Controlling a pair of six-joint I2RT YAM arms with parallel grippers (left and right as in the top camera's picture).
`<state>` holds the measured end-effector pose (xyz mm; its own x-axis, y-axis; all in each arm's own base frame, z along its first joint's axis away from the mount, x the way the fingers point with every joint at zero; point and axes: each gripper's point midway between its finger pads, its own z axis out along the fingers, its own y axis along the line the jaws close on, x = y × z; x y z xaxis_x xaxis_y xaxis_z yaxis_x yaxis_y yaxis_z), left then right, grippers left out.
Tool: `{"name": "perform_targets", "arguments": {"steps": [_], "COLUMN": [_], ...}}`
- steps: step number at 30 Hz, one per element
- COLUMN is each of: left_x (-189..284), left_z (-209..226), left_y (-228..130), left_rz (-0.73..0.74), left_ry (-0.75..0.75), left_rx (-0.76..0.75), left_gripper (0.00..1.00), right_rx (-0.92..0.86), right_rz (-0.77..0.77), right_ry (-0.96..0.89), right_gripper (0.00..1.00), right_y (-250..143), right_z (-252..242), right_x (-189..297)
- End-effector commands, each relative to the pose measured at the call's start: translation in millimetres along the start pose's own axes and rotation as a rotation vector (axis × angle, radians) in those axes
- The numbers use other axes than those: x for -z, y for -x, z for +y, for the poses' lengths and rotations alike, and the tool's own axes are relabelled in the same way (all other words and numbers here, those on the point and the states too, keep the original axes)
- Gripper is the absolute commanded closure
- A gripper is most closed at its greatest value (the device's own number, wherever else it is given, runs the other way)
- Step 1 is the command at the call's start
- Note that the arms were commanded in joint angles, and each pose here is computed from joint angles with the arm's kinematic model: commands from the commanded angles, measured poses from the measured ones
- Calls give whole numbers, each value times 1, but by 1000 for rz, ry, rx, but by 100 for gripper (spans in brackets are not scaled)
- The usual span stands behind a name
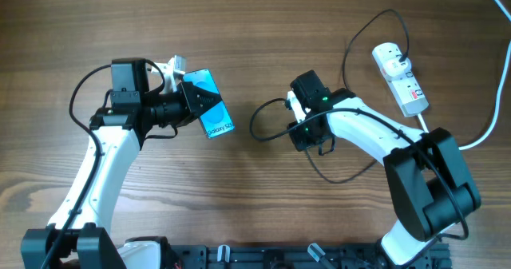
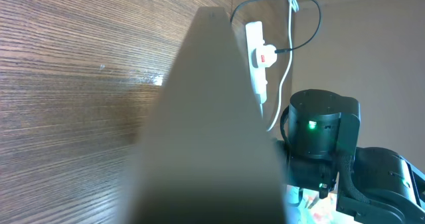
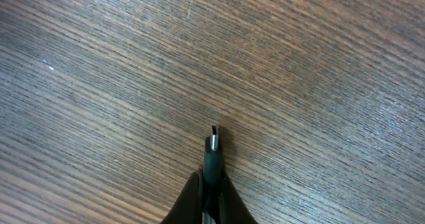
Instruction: Plug charger to phone and switch on socket
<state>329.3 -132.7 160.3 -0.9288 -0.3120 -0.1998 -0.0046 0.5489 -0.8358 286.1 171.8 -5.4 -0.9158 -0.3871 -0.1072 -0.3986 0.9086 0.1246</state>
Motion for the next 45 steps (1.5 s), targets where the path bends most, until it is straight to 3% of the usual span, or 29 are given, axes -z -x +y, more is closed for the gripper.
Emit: {"name": "perform_targets", "arguments": {"steps": [1, 14, 17, 25, 31, 36, 45], "left_x": [1, 1, 3, 39, 45, 66, 56], "left_z": [-6, -7, -10, -60, -66, -99, -121], "left_y": [0, 1, 2, 10, 23, 24, 1], "left_rz": [6, 2, 4, 34, -29, -89, -22], "left_ry": [-30, -33, -58, -405, -358, -399, -431], "left_rx": [-21, -27, -31, -167, -104, -187, -232], "left_gripper": [96, 96, 96, 96, 96, 96, 96], "right_rx": [-2, 13, 95, 265, 374, 432, 470], "right_rz": [55, 49, -9, -283, -316, -350, -344], "right_ry": [-7, 17, 138, 564, 931, 1151, 1287], "right_gripper": [96, 96, 96, 96, 96, 96, 96], "right_y": [-15, -14, -6, 8, -9, -15, -19], "right_z": [-3, 2, 24, 96, 142, 161, 177], "right_x": [-15, -13, 7, 118, 166, 200, 222]}}
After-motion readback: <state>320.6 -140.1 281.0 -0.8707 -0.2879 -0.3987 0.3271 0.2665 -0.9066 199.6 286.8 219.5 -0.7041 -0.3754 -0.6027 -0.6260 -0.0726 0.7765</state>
